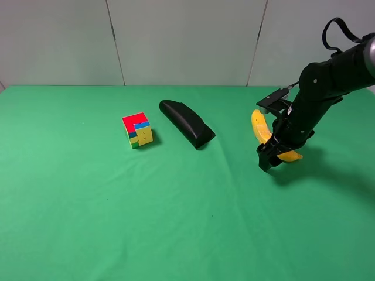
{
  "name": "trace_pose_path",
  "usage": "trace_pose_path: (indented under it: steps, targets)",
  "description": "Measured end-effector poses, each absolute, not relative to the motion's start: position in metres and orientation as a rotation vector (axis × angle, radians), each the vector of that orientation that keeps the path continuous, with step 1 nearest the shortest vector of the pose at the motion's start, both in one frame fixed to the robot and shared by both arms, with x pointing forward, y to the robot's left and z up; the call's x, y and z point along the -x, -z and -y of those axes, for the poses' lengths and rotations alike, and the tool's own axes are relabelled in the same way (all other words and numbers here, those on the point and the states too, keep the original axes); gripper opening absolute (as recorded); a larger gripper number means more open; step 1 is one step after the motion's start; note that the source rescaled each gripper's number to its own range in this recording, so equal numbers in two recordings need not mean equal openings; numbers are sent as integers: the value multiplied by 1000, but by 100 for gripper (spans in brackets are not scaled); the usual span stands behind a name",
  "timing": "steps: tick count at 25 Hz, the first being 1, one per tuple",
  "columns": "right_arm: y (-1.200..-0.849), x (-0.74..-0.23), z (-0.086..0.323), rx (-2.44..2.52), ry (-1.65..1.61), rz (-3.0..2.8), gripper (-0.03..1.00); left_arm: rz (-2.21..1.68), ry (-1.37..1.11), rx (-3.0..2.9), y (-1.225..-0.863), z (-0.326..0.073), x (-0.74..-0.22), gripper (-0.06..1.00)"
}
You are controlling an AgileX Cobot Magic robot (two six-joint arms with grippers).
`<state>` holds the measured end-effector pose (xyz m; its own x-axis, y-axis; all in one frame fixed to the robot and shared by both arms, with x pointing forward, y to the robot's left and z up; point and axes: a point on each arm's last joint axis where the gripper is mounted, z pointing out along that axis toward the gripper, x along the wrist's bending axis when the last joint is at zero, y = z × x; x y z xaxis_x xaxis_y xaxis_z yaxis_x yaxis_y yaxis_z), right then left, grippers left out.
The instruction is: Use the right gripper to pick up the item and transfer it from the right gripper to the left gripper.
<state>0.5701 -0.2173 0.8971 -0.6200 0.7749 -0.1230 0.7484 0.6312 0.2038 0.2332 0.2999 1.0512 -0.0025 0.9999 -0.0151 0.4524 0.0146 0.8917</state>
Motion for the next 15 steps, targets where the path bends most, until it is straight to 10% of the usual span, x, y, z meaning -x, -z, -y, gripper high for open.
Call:
trace_pose_path:
  steps: [5,13,15]
  targets:
    - [-897,-570,217,-1259,-194,-2654,97,-1552,-937,-1534,-1051,-300,-233,98]
    - [-897,-570,217,-1260,-193,-2654,4,-1552,-937,-1534,-1051,-300,-233,98]
    - [-897,-570,217,-1260,-193,-2654,1,-1552,-937,-1534,-1051,-300,-233,98]
